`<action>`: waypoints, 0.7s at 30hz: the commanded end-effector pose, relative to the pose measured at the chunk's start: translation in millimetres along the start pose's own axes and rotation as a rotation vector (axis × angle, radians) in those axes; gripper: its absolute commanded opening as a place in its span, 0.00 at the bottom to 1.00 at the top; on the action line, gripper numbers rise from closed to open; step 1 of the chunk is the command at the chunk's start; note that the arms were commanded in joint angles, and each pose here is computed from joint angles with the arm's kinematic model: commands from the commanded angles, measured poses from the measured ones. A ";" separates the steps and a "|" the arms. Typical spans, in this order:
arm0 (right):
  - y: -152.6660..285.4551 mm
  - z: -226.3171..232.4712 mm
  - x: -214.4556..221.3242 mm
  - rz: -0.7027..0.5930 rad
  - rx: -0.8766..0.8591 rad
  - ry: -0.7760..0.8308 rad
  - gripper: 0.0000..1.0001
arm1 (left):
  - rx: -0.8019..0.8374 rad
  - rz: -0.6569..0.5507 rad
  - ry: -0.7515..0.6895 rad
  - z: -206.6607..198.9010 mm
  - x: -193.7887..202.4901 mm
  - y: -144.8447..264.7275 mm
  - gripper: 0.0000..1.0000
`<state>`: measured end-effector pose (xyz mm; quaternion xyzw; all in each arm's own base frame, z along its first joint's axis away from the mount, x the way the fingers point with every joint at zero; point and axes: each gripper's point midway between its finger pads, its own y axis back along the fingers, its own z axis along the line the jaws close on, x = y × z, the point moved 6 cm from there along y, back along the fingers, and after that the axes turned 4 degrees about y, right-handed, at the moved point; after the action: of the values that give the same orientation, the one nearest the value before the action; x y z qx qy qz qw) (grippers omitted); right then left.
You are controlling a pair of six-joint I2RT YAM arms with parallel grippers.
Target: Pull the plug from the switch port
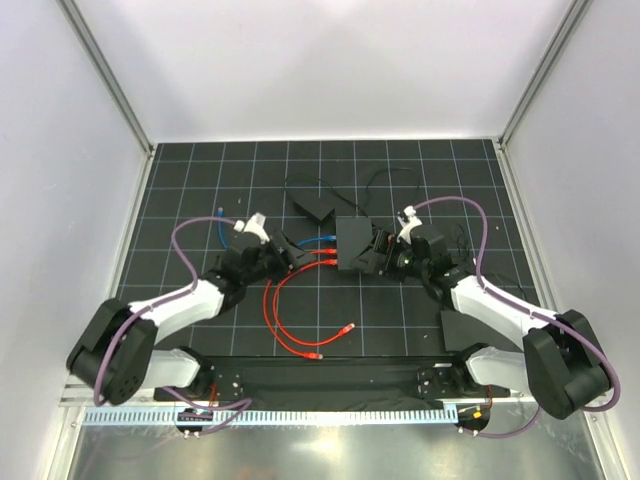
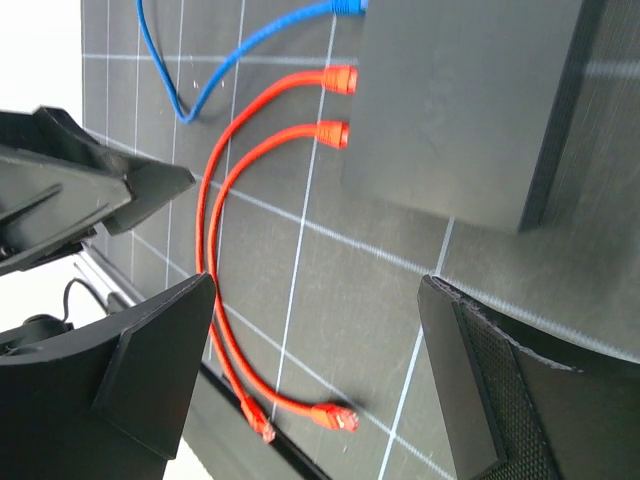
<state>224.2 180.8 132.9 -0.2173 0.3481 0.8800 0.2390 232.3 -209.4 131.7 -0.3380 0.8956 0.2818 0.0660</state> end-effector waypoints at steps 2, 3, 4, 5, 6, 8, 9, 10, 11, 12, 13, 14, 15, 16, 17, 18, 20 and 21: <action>-3.2 16.3 -31.8 -0.107 -0.027 0.127 0.89 | 0.184 -0.037 -0.141 -52.4 -22.6 -14.5 0.66; -6.0 15.3 -32.2 -0.102 -0.024 0.131 0.89 | 0.188 -0.022 -0.163 -60.2 -26.7 -22.9 0.65; -8.5 17.2 -35.9 -0.107 -0.030 0.137 0.88 | 0.185 -0.013 -0.210 -60.7 -28.3 -26.9 0.62; -10.3 16.9 -37.3 -0.106 -0.031 0.147 0.88 | 0.177 0.001 -0.225 -61.0 -28.4 -31.6 0.60; -13.9 15.5 -36.4 -0.096 -0.029 0.148 0.86 | 0.168 0.017 -0.230 -58.3 -28.3 -39.0 0.57; -16.6 15.1 -39.3 -0.115 -0.028 0.149 0.82 | 0.190 0.006 -0.208 -62.0 -30.0 -45.2 0.50; -17.3 14.3 -40.1 -0.125 -0.024 0.146 0.82 | 0.211 -0.002 -0.188 -62.1 -29.5 -46.6 0.48; -18.1 13.9 -40.4 -0.138 -0.028 0.143 0.81 | 0.192 -0.008 -0.155 -46.0 -22.9 -49.3 0.43; -18.7 13.7 -40.5 -0.145 -0.029 0.128 0.79 | 0.245 -0.060 -0.100 -53.7 -26.0 -48.7 0.41; -19.2 12.3 -41.0 -0.158 -0.022 0.121 0.78 | 0.239 -0.082 -0.067 -51.2 -20.7 -49.7 0.38; -21.0 9.6 -39.2 -0.160 -0.017 0.111 0.75 | 0.225 -0.103 -0.036 -46.7 -14.8 -49.9 0.32; -22.1 9.3 -39.4 -0.164 -0.013 0.100 0.75 | 0.197 -0.188 -0.012 -39.5 -17.0 -51.6 0.31; -23.3 8.6 -39.0 -0.162 -0.011 0.095 0.75 | 0.179 -0.221 0.008 -38.1 -14.8 -52.3 0.31; -25.9 6.2 -38.5 -0.153 0.003 0.090 0.74 | 0.168 -0.234 0.008 -40.7 -2.6 -53.7 0.30; -27.0 4.3 -38.3 -0.148 0.019 0.085 0.74 | 0.129 -0.307 0.033 -35.6 -4.6 -54.9 0.28; -27.8 2.3 -38.6 -0.146 0.036 0.083 0.74 | 0.115 -0.339 0.038 -36.5 -0.8 -55.6 0.26; -28.6 -1.1 -40.6 -0.140 0.079 0.078 0.74 | 0.055 -0.417 0.072 -27.7 8.3 -55.8 0.26; -27.9 -1.1 -42.1 -0.138 0.090 0.083 0.73 | 0.052 -0.443 0.124 -26.3 9.4 -55.4 0.26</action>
<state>260.8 186.0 128.8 -0.2544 0.3726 0.8508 0.2694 245.5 -270.1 110.0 -0.4111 0.8681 0.2594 0.1010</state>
